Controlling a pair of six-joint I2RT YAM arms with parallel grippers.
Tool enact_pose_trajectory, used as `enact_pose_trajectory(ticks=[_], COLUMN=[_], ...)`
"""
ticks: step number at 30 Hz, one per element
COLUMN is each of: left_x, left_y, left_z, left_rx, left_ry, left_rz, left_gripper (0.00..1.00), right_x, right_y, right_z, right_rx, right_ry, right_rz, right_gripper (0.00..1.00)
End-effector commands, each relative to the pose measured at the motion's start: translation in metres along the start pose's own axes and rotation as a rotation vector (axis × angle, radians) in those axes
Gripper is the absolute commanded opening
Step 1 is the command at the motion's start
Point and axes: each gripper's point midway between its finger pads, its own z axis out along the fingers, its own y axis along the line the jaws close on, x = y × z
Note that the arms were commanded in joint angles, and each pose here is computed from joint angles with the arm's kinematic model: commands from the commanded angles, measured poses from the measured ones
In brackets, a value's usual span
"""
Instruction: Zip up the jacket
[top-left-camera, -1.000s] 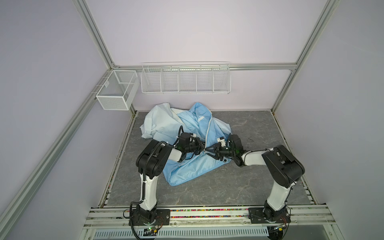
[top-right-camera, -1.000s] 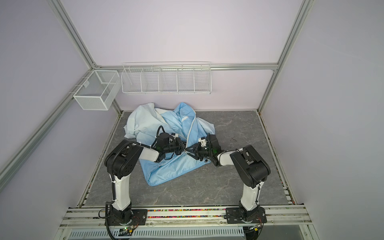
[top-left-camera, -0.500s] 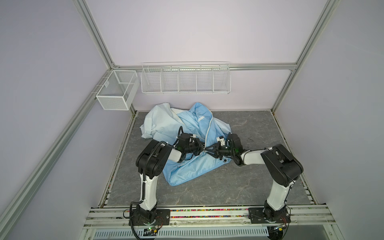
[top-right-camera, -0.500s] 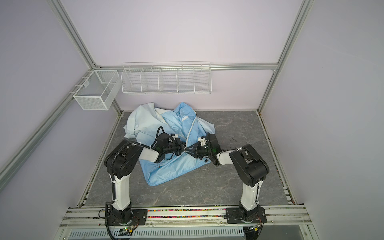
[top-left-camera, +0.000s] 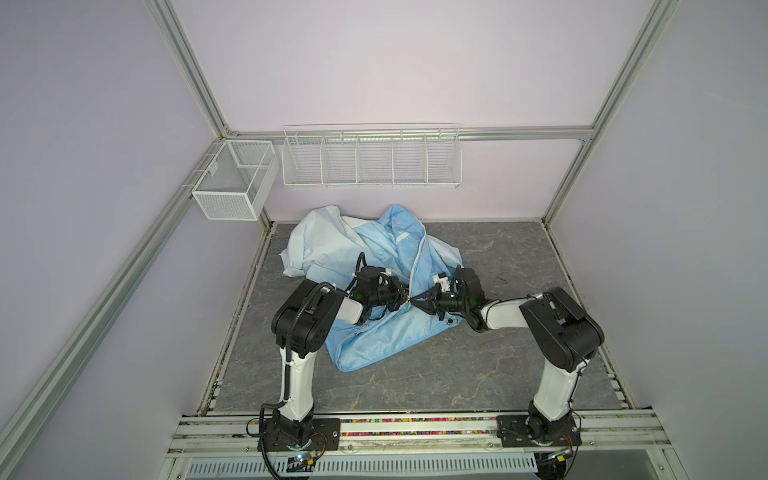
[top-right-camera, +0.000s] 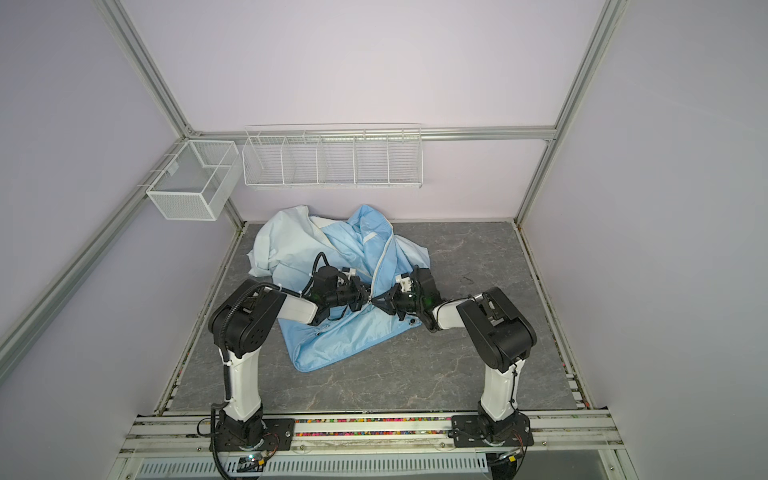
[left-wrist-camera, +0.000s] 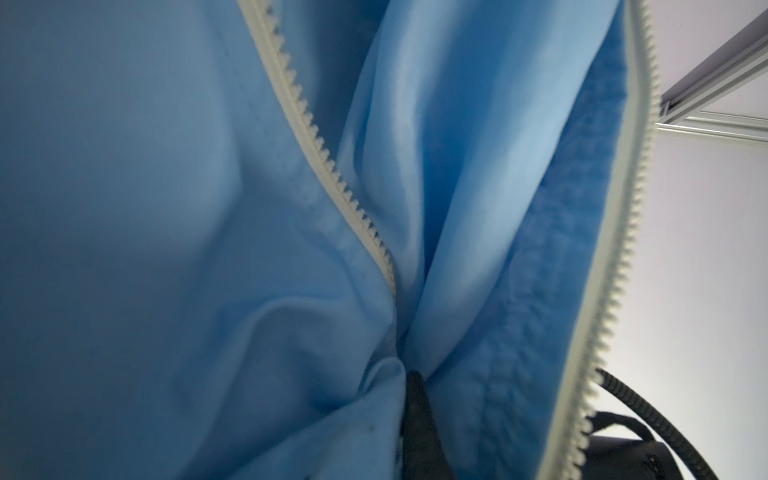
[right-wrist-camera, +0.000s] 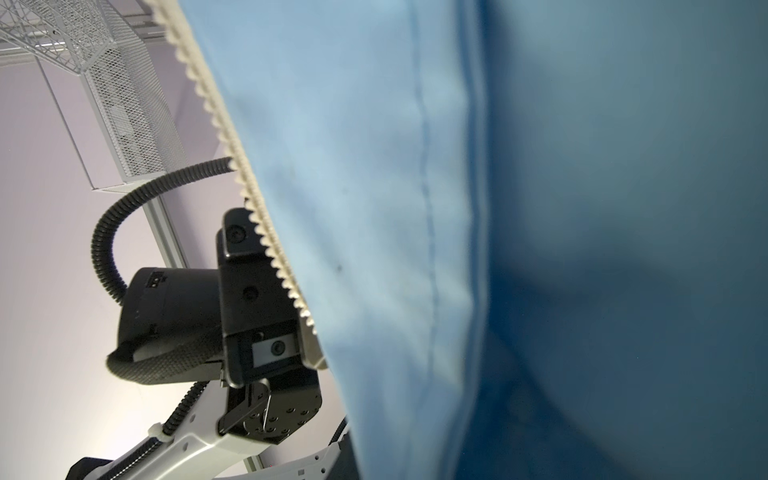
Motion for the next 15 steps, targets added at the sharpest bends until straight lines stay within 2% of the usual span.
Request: enact_pose_trajectory(ticks=[1,15], left_x=[-0.005,-0.023], left_y=[-0.004,-0.018], left_z=[-0.009,-0.062], left_rx=[-0.010,-0.173], left_ry=[-0.024,-0.133], left_rz=[0.000,0.075], left_gripper=[0.00,0.00], right_x=[-0.008,-0.019], right_y=[0.021,0.066], right_z=[-0.003,-0.038], right_rx=[-0.055,-0.109], right_ry=[-0.019,-0.032], right_rz=[-0.027,-0.175], right_gripper=[0.07,0.07])
